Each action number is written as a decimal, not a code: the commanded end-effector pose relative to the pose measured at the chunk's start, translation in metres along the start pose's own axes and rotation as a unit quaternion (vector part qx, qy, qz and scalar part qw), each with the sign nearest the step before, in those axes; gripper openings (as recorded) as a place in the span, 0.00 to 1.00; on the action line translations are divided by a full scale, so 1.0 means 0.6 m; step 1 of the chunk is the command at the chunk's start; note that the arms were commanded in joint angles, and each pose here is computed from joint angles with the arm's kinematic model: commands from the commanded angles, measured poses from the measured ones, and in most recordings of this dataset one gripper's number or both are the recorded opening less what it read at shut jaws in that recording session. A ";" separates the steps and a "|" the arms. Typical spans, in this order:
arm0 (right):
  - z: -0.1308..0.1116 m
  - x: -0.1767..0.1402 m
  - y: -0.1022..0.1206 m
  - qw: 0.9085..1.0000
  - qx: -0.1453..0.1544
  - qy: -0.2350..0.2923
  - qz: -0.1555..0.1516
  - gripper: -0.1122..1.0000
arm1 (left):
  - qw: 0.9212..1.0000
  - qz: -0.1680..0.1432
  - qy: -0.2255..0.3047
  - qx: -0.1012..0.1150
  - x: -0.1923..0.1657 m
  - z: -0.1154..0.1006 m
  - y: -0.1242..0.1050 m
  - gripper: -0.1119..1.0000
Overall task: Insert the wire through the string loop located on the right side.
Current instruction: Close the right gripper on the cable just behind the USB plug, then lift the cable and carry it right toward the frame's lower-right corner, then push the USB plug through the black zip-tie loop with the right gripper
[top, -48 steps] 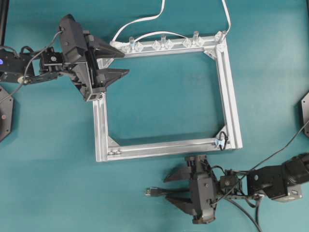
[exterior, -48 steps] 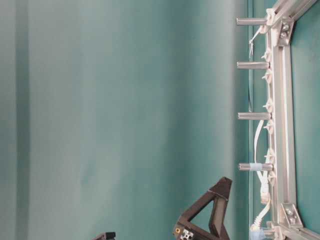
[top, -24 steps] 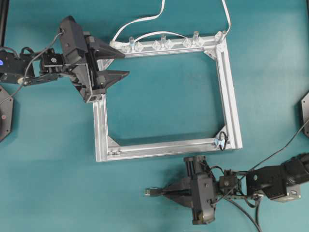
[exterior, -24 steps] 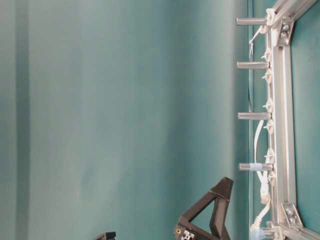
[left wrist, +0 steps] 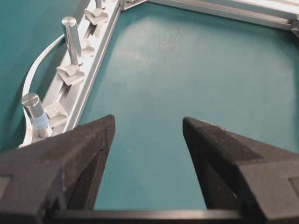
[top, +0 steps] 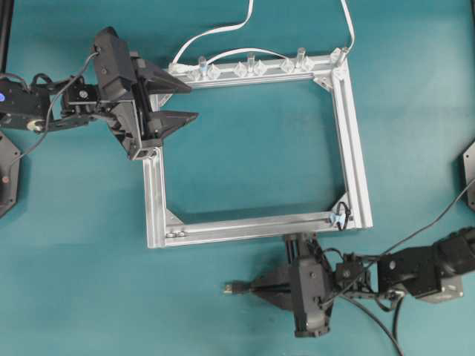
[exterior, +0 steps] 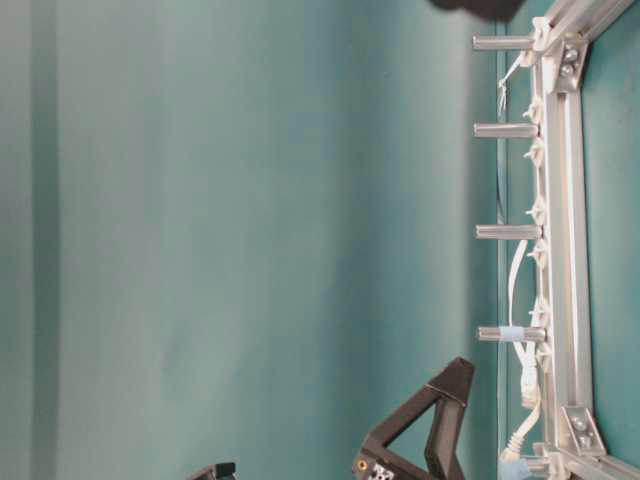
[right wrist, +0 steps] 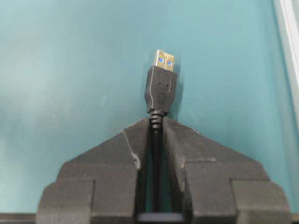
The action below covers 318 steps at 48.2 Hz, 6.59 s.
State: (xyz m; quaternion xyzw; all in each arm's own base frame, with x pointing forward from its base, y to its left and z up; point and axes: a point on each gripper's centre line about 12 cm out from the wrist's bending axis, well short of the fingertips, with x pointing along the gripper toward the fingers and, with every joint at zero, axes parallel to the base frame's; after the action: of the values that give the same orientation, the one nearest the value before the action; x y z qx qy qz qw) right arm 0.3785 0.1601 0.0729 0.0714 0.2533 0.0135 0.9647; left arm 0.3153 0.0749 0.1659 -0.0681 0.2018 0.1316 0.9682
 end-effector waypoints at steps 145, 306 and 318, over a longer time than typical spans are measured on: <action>-0.038 -0.313 -0.126 0.993 0.029 0.089 0.066 0.20 | 1.000 -0.016 -0.014 -0.017 -0.001 0.015 -0.018 0.71; 0.023 -0.238 -0.161 0.993 -0.031 0.114 0.026 0.20 | 1.000 -0.016 -0.016 -0.017 0.000 0.018 -0.019 0.71; 0.027 -0.227 -0.159 0.992 -0.031 0.117 0.025 0.20 | 1.000 -0.016 -0.015 -0.015 0.000 0.016 -0.019 0.71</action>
State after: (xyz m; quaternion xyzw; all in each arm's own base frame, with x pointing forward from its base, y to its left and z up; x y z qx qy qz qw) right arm 0.2601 0.0535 0.1320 0.0446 0.3756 0.0524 0.9242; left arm 0.3184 0.0664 0.1671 -0.0860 0.1986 0.1225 0.9686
